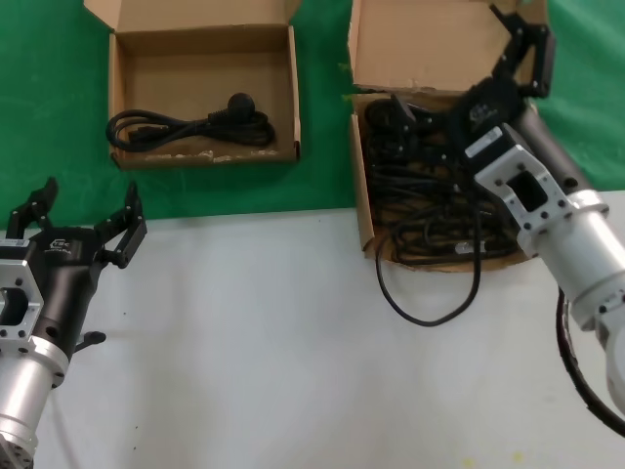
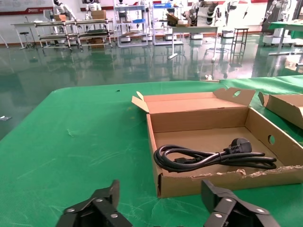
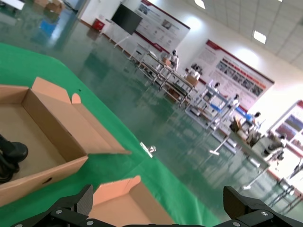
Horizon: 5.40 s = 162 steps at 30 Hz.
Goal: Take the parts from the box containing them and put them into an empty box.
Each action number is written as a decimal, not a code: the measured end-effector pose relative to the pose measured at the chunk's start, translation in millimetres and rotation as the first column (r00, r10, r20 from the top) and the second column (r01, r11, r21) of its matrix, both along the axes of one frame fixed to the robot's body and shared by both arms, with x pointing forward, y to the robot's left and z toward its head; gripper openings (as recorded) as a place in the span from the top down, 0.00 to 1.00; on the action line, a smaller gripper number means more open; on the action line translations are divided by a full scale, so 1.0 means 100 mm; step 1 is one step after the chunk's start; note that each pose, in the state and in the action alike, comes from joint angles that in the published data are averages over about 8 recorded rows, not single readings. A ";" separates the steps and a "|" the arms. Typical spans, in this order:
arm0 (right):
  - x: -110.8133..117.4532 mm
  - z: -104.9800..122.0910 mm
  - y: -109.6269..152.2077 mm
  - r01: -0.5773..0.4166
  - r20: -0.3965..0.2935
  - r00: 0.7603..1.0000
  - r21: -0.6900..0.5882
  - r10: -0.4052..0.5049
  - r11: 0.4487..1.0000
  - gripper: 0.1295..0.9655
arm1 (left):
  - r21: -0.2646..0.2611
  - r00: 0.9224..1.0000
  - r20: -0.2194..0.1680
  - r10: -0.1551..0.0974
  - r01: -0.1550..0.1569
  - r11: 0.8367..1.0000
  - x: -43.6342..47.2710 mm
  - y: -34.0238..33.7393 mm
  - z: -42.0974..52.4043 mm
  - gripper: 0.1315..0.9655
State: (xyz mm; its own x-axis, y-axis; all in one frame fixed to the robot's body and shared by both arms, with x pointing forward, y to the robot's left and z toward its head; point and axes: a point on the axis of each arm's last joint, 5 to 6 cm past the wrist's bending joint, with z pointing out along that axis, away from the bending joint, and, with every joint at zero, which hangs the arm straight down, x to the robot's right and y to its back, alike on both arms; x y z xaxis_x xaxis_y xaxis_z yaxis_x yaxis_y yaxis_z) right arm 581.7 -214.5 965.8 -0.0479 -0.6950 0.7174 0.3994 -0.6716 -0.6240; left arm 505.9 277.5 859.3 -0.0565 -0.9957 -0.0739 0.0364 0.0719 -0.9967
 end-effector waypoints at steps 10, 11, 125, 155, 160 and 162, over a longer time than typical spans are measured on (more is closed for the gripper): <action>-0.10 -0.21 -0.12 0.007 -0.083 0.997 0.128 0.004 0.992 0.00 | -0.001 1.000 -0.002 0.004 -0.004 1.000 -0.006 0.005 -0.008 0.30; -0.11 -0.23 -0.13 0.008 -0.091 0.996 0.141 0.005 0.990 0.00 | -0.001 1.000 -0.003 0.004 -0.004 1.000 -0.007 0.006 -0.008 0.27; -0.70 -1.06 -0.63 0.201 -0.371 0.927 0.605 0.050 0.770 0.00 | -0.002 1.000 -0.012 0.021 -0.021 1.000 -0.035 0.028 -0.041 0.00; -0.70 -1.06 -0.63 0.201 -0.371 0.927 0.605 0.050 0.770 0.00 | -0.002 1.000 -0.012 0.021 -0.021 1.000 -0.035 0.028 -0.041 0.00; -0.70 -1.06 -0.63 0.201 -0.371 0.927 0.605 0.050 0.770 0.00 | -0.002 1.000 -0.012 0.021 -0.021 1.000 -0.035 0.028 -0.041 0.00; -0.70 -1.06 -0.63 0.201 -0.371 0.927 0.605 0.050 0.770 0.00 | -0.002 1.000 -0.012 0.021 -0.021 1.000 -0.035 0.028 -0.041 0.00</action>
